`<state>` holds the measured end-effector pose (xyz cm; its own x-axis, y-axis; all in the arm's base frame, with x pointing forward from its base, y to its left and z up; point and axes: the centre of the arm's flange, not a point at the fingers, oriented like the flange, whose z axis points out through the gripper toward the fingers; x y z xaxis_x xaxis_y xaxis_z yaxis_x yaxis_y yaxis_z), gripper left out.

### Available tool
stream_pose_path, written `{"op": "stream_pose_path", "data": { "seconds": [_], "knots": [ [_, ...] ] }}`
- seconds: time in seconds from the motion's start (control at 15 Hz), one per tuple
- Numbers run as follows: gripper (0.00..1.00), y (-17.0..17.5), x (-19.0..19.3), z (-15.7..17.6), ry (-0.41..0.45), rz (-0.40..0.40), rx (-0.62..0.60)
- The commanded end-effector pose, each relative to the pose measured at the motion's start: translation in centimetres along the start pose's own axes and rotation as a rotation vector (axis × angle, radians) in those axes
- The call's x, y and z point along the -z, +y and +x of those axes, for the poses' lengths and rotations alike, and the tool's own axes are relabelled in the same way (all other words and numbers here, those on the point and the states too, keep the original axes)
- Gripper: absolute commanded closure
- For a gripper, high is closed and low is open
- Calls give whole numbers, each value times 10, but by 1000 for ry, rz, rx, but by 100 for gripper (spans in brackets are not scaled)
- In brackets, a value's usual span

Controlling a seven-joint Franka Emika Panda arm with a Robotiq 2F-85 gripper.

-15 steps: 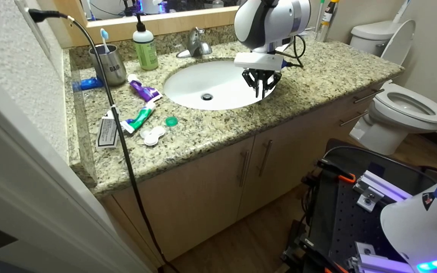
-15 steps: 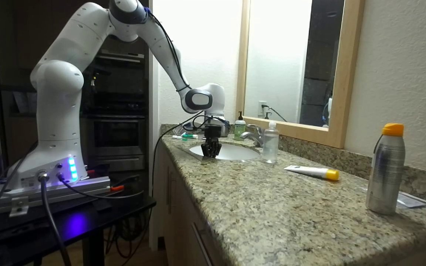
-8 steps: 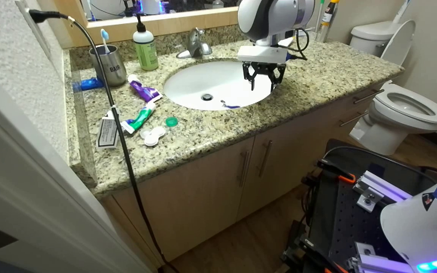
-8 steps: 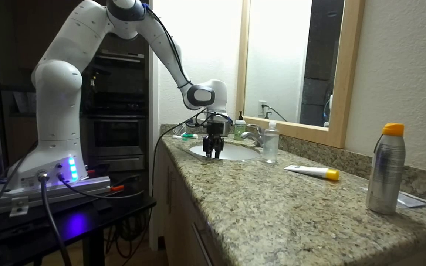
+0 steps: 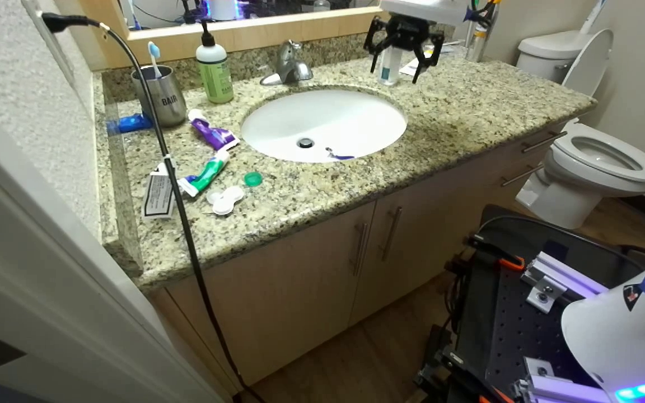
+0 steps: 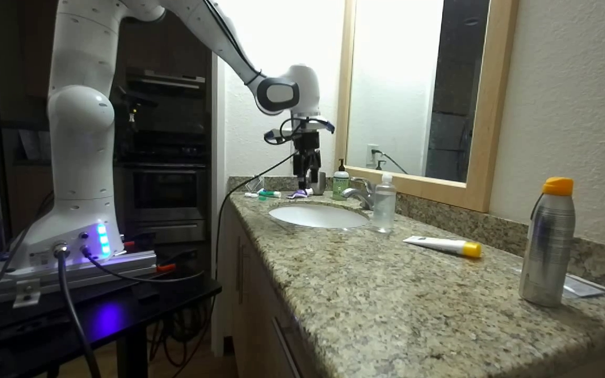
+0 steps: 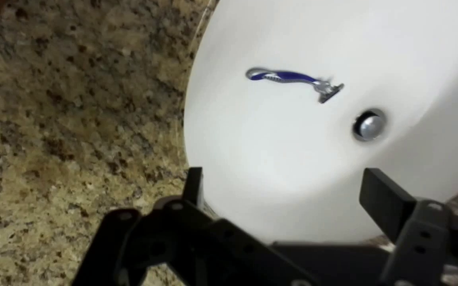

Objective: Pick the shaving stick and put it in the sink

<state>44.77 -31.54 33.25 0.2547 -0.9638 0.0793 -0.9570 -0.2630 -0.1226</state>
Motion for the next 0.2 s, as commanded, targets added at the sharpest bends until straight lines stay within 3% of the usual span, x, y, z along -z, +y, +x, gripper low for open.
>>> {"op": "stream_pose_path", "data": {
  "seconds": [0.0,0.07,0.13],
  "knots": [
    [0,36,89,-13,-62,156,9],
    [0,10,47,1,-12,82,-1],
    [0,17,69,0,-21,119,1]
  ]
}}
